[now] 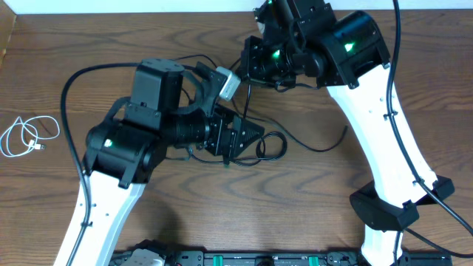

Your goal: Untangle cables

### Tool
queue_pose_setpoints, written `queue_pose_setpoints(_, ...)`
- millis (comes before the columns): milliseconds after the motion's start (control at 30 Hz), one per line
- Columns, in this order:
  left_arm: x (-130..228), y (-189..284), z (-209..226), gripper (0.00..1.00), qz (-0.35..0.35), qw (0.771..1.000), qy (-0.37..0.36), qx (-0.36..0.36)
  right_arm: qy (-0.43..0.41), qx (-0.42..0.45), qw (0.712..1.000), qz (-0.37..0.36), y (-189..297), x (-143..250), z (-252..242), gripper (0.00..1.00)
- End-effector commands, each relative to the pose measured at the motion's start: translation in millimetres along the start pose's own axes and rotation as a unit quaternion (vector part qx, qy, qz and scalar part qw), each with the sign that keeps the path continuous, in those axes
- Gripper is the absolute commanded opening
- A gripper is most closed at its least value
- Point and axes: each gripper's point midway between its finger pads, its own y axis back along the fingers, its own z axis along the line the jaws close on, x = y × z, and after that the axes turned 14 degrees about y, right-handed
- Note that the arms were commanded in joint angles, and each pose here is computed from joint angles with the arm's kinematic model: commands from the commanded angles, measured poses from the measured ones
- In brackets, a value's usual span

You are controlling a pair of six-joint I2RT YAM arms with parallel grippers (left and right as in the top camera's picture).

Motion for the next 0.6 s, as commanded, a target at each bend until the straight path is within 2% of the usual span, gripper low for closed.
queue_pose_setpoints(0, -4.1, -7.1, 6.7, 0.65, 0.004, 1.000, 0.000, -0.010, -0.002, -0.027, 1.000, 0.014, -0.1, 7.3, 13.5, 0.01)
queue_pose_setpoints(67, -5.3, -9.6, 8.5, 0.57, 0.006, 1.000, 0.002, -0.010, -0.003, -0.025, 1.000, 0.017, -0.1, 8.5, 12.6, 0.02)
queue_pose_setpoints(267, -8.7, -11.7, 9.1, 0.25, 0.003, 1.000, -0.001, -0.009, -0.005, -0.023, 1.000, 0.020, -0.1, 10.3, 11.9, 0.02)
queue_pose_setpoints(300, -8.8, -11.7, 9.0, 0.19, 0.002, 1.000, -0.002, -0.009, -0.005, -0.023, 1.000, 0.021, -0.1, 10.4, 11.8, 0.02)
queue_pose_setpoints(333, -8.8, -11.7, 9.1, 0.08, 0.002, 1.000, -0.002, -0.009, -0.005, -0.023, 1.000, 0.021, 0.0, 10.6, 11.5, 0.02)
queue_pose_setpoints(567, -8.6, -11.7, 9.1, 0.07, 0.003, 1.000, -0.001, -0.009, -0.008, 0.000, 1.000, 0.018, -0.2, 10.7, 3.1, 0.02)
